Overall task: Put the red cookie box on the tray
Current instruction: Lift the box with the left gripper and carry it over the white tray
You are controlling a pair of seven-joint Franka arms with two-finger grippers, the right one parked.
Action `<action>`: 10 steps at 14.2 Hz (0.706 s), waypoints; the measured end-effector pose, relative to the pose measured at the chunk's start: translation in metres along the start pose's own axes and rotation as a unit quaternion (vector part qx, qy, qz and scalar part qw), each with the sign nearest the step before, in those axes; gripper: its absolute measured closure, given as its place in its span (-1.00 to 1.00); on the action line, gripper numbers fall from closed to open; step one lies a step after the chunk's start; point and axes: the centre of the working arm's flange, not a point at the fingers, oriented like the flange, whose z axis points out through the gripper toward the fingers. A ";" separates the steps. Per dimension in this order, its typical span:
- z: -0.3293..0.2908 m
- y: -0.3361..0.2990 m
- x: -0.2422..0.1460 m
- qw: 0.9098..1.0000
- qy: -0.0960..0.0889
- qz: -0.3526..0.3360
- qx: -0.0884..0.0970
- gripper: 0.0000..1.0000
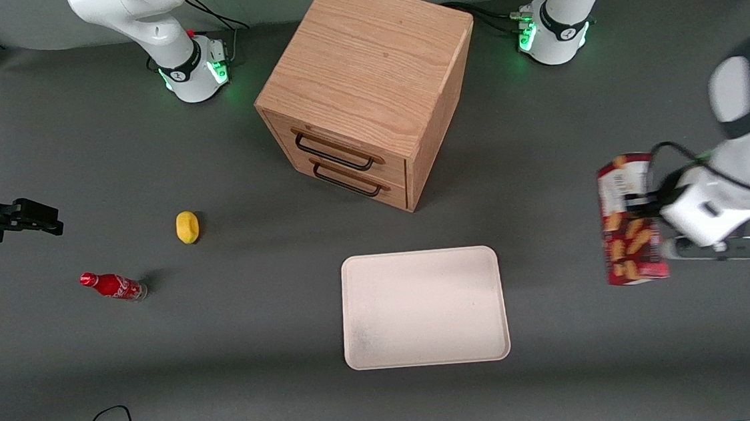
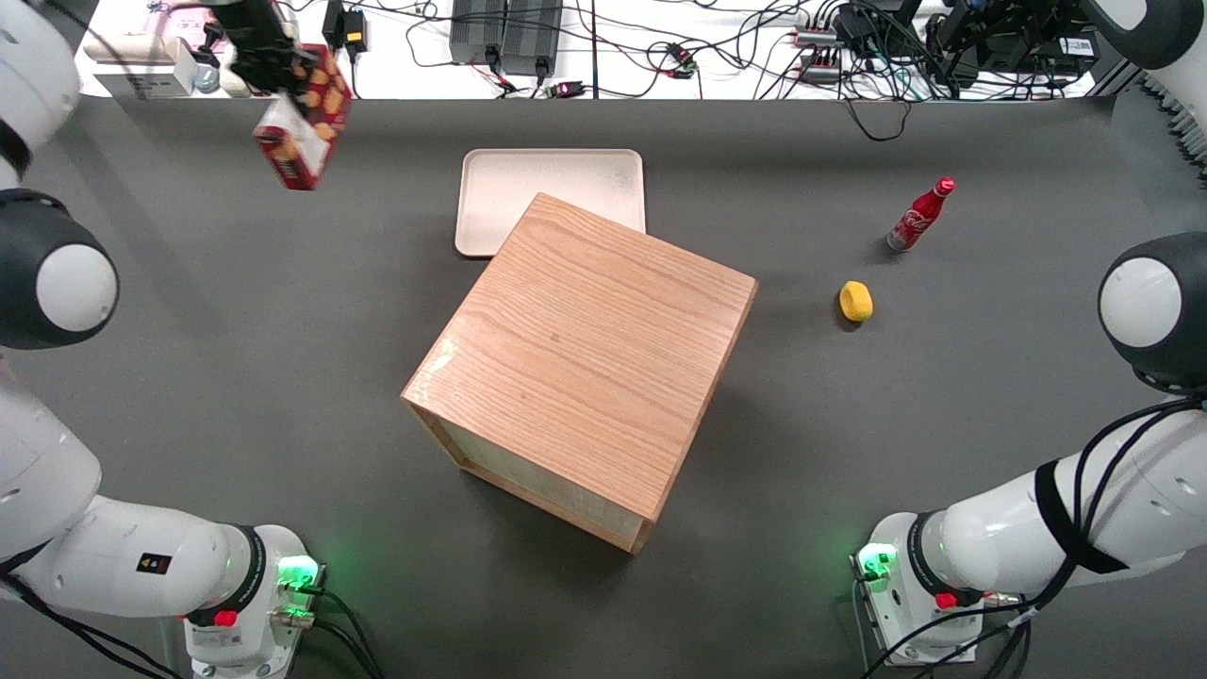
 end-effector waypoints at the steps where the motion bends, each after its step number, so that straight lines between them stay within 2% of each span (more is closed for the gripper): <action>1: 0.013 0.027 0.004 1.000 -0.004 -0.013 0.003 0.93; 3: 0.049 0.070 0.019 1.000 -0.003 -0.014 0.018 0.93; 6: 0.113 0.100 0.043 0.999 0.005 -0.001 0.036 0.93; 8: 0.144 0.106 0.056 0.999 0.016 0.004 0.039 0.93; 10: 0.167 0.111 0.066 0.999 0.035 0.006 0.033 0.93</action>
